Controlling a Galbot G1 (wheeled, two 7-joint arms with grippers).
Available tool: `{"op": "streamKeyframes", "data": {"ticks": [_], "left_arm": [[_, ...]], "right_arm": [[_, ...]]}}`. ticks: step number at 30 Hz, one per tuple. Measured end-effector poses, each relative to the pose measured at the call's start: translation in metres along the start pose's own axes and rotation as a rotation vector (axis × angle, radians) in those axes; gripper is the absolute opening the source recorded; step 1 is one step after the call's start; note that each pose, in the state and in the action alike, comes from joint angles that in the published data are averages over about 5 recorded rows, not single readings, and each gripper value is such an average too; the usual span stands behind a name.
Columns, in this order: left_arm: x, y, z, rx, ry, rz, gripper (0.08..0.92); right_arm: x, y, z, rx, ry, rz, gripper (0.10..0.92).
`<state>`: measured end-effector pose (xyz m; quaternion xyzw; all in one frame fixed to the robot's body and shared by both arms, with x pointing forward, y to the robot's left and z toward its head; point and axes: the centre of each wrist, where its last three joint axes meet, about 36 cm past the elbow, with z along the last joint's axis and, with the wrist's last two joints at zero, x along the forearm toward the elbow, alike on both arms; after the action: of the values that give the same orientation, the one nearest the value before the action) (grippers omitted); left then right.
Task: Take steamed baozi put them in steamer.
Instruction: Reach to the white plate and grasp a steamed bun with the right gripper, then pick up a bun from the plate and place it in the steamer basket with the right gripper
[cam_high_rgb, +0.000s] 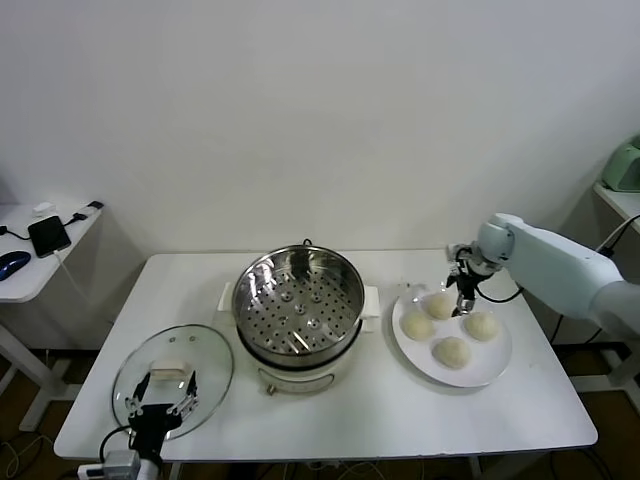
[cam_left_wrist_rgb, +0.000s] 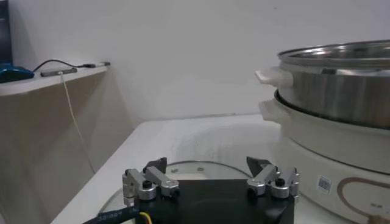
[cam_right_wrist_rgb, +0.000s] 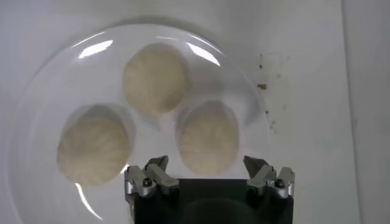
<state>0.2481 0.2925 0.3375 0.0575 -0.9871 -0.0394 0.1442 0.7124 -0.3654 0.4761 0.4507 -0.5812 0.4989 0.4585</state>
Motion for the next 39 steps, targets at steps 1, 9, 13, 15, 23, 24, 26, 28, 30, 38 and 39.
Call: {"op": "streamKeyframes", "data": {"ticks": [1, 9, 13, 15, 23, 24, 26, 28, 30, 38, 39], "left_arm": [[0.0, 0.0, 0.0, 0.0, 0.0, 0.0, 0.823], [0.0, 0.0, -0.001, 0.0, -0.003, 0.001, 0.823], [0.001, -0.001, -0.001, 0.0, -0.002, 0.002, 0.823], [0.001, -0.001, -0.001, -0.001, -0.001, 0.002, 0.823], [0.001, -0.001, 0.0, -0.002, -0.005, 0.003, 0.823], [0.001, -0.002, 0.0, -0.003, -0.006, 0.003, 0.823], [0.002, -0.002, -0.001, -0.002, -0.008, 0.003, 0.823], [0.002, -0.003, -0.002, -0.002, -0.011, 0.004, 0.823], [0.003, -0.003, -0.004, -0.002, -0.014, 0.004, 0.823], [0.007, -0.006, -0.009, -0.004, -0.025, 0.014, 0.823], [0.007, -0.006, -0.009, -0.004, -0.026, 0.015, 0.823]], "right_arm": [[-0.003, 0.0, -0.001, -0.002, 0.0, 0.002, 0.823], [-0.021, 0.0, -0.006, -0.021, 0.002, 0.014, 0.823], [-0.024, 0.0, -0.004, -0.026, 0.005, 0.016, 0.814], [-0.024, 0.0, -0.004, -0.027, 0.007, 0.015, 0.781], [-0.016, -0.002, -0.003, -0.015, -0.016, 0.012, 0.664], [-0.014, -0.002, -0.003, -0.01, -0.019, 0.011, 0.663], [-0.01, -0.003, -0.004, 0.002, -0.025, 0.01, 0.662], [-0.003, -0.004, -0.004, 0.019, -0.029, 0.011, 0.664], [0.006, -0.006, -0.005, 0.041, -0.032, 0.014, 0.665], [0.093, -0.029, -0.037, 0.203, -0.087, 0.075, 0.67], [0.109, -0.031, -0.047, 0.235, -0.102, 0.087, 0.67]]}}
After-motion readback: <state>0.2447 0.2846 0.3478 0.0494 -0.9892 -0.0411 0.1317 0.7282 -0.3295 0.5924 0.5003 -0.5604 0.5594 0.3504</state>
